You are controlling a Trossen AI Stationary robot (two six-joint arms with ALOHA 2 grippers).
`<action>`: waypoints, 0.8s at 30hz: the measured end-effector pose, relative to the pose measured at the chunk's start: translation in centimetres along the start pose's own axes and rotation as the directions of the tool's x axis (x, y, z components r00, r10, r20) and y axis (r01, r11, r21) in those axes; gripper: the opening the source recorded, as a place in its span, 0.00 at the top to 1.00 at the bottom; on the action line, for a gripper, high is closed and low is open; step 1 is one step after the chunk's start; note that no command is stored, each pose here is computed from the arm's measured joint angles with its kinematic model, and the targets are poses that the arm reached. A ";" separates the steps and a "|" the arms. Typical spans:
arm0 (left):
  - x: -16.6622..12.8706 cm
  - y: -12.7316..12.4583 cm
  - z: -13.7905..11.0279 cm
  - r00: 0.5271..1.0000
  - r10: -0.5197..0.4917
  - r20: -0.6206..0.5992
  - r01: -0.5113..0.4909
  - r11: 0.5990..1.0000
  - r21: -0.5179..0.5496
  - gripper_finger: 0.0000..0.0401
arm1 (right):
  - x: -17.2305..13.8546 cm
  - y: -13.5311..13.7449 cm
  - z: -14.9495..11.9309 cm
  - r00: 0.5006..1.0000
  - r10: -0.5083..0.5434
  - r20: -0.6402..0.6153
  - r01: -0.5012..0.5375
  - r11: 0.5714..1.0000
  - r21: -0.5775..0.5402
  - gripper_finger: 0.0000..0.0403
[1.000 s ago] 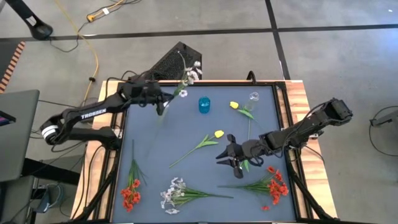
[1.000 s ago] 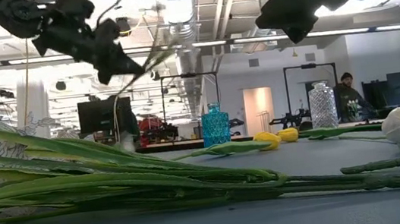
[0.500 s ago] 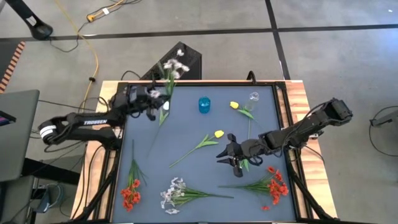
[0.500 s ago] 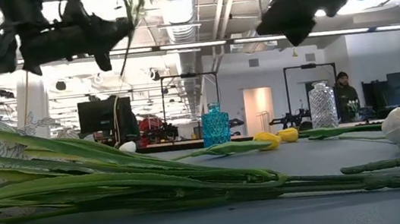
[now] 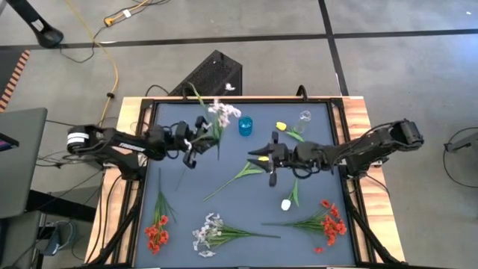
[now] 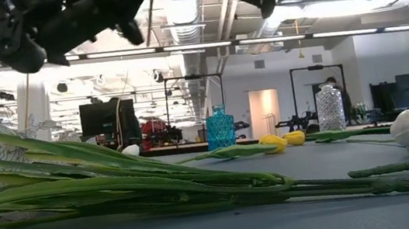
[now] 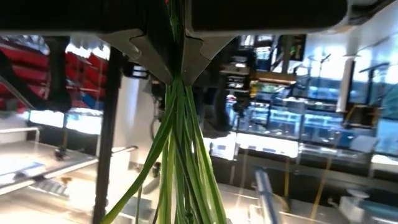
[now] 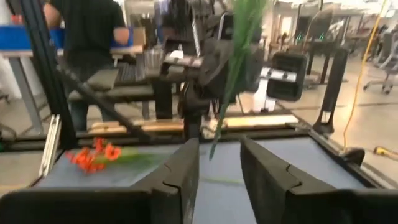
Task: Sort flowers into vase by color
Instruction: Put the top white flowers into the transparent vase
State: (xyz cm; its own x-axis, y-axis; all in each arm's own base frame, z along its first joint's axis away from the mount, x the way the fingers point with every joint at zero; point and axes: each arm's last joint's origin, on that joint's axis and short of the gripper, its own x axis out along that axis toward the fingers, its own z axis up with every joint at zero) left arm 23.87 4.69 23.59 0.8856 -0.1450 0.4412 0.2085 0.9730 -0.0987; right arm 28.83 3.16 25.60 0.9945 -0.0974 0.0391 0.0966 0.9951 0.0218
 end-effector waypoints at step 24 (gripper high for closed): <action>4.1 0.1 -2.3 0.995 -0.057 -0.083 0.055 0.998 -0.028 1.00 | 6.4 0.9 -1.8 1.000 0.002 0.000 -0.002 0.998 -0.070 0.36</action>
State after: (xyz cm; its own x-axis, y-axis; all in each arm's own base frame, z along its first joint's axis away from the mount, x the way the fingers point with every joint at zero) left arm 28.51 3.82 23.39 0.9036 -0.2150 0.3705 0.2687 0.9581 -0.0992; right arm 35.37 3.48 24.11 0.9947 -0.0949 0.0396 0.0968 0.9941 -0.0484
